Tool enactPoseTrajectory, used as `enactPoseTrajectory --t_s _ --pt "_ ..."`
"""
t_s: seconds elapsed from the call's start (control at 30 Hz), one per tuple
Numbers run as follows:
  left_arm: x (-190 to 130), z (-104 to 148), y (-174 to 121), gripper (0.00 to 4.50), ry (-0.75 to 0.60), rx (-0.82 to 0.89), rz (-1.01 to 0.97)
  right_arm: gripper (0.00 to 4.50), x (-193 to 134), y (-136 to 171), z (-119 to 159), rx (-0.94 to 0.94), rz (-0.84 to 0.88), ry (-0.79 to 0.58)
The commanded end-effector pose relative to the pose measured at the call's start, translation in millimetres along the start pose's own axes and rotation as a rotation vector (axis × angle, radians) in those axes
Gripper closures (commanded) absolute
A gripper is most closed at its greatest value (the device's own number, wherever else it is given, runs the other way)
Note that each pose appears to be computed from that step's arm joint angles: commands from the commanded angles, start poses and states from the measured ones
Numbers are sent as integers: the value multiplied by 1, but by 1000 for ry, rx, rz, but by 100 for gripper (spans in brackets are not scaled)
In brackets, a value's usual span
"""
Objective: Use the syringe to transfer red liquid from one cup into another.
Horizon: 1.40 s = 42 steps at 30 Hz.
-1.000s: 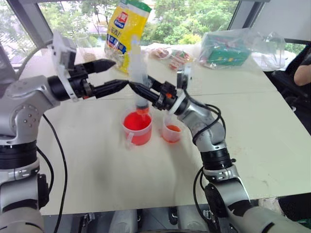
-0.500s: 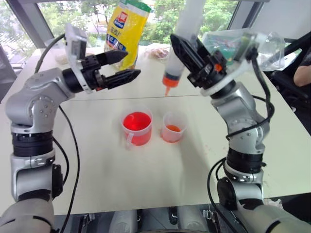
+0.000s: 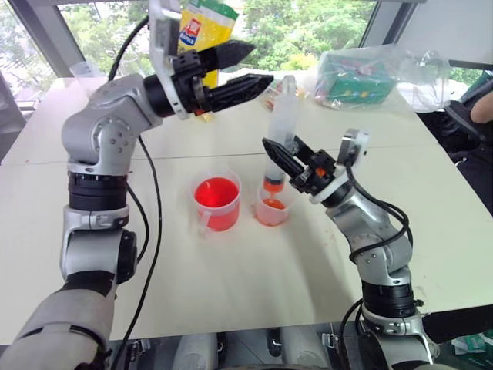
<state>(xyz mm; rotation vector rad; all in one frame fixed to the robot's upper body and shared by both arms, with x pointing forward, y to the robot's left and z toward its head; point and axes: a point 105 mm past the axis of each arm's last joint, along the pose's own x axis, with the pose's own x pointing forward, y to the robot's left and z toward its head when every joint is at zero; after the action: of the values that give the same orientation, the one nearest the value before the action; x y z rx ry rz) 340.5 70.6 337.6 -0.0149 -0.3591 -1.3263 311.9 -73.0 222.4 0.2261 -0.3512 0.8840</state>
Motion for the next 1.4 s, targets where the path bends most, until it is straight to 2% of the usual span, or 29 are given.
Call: enactPoseTrajectory --t_s 0.03,0.33,0.97,1.07,1.3,1.4 --pt "7 10 -3 4 -12 63 -30 312 1 10 13 -45 35 -49" --pt "8 -12 4 4 63 83 -32 312 2 12 17 -64 40 -60" --pt "27 -23 7 4 84 69 -125 312 0 18 17 -113 71 -31" --pt "29 -25 5 91 97 66 -160 312 0 18 17 -119 74 -27" --pt "30 -27 -1 448 107 54 -213 312 1 17 17 -130 75 -24" --pt "30 -29 -4 448 114 50 -230 312 1 16 19 -135 74 -26"
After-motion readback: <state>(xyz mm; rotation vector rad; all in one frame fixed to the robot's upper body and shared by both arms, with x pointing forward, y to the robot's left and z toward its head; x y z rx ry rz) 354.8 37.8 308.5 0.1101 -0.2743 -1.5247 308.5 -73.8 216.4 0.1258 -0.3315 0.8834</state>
